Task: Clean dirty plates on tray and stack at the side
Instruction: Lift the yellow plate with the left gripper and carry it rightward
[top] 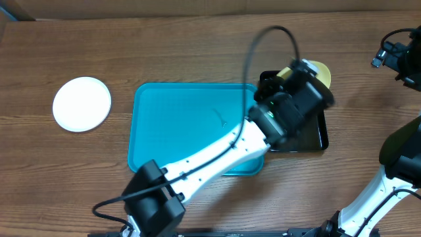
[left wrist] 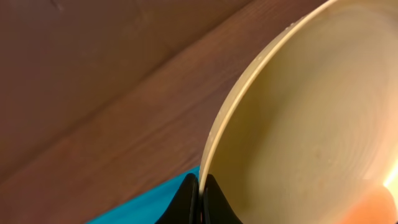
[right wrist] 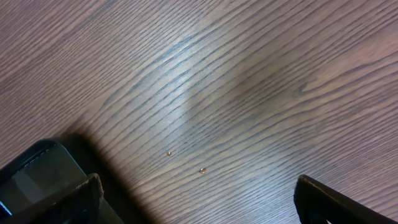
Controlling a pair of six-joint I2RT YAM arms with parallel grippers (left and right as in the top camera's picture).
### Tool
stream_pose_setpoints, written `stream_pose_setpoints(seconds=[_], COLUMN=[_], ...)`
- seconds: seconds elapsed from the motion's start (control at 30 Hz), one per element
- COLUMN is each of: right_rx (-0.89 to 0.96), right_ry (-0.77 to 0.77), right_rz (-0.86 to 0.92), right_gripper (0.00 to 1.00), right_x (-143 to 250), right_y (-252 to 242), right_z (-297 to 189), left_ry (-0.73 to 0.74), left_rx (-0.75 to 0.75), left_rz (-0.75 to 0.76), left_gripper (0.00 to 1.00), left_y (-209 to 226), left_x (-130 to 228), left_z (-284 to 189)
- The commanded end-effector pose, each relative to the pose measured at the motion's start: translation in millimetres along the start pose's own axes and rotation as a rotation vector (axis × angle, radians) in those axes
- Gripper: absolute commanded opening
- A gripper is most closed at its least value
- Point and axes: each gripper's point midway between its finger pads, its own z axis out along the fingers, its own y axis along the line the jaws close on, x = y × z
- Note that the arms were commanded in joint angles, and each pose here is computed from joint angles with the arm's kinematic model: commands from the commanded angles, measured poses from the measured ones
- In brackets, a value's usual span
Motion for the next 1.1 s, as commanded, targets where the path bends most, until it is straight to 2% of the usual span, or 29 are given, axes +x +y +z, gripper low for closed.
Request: stream_pose_setpoints(seconds=[0.0,0.17,0.47,0.73,1.07], right_rx=[0.002,0.002,0.002,0.002,0.002], right_ry=[-0.027,-0.027,-0.027,-0.027,-0.027], right_rz=[0.001,0.001,0.001,0.001,0.001], right_gripper=[1.00,1.00,1.00,1.00,1.00], right_x=[-4,-4,-4,-4,-4], right_y=[-1,-1,-1,-1,-1], right_z=[-9,-9,-9,-9,-9], left_ry=[-0.034,-0.081,-0.144,-0.162,-0.197], left_rx=[-0.196,-0.323,-0.417,-0.504,-0.501], left_rz=[0.161,0.252,0.341,0.249,0.146], left_gripper=[0.04,0.04,0.04,0.04,0.04], left_y=[10,4,1,16,19], left_x=[-10,-21,-47,-57,-63], left_z=[-11,-30,-56,-66,-67])
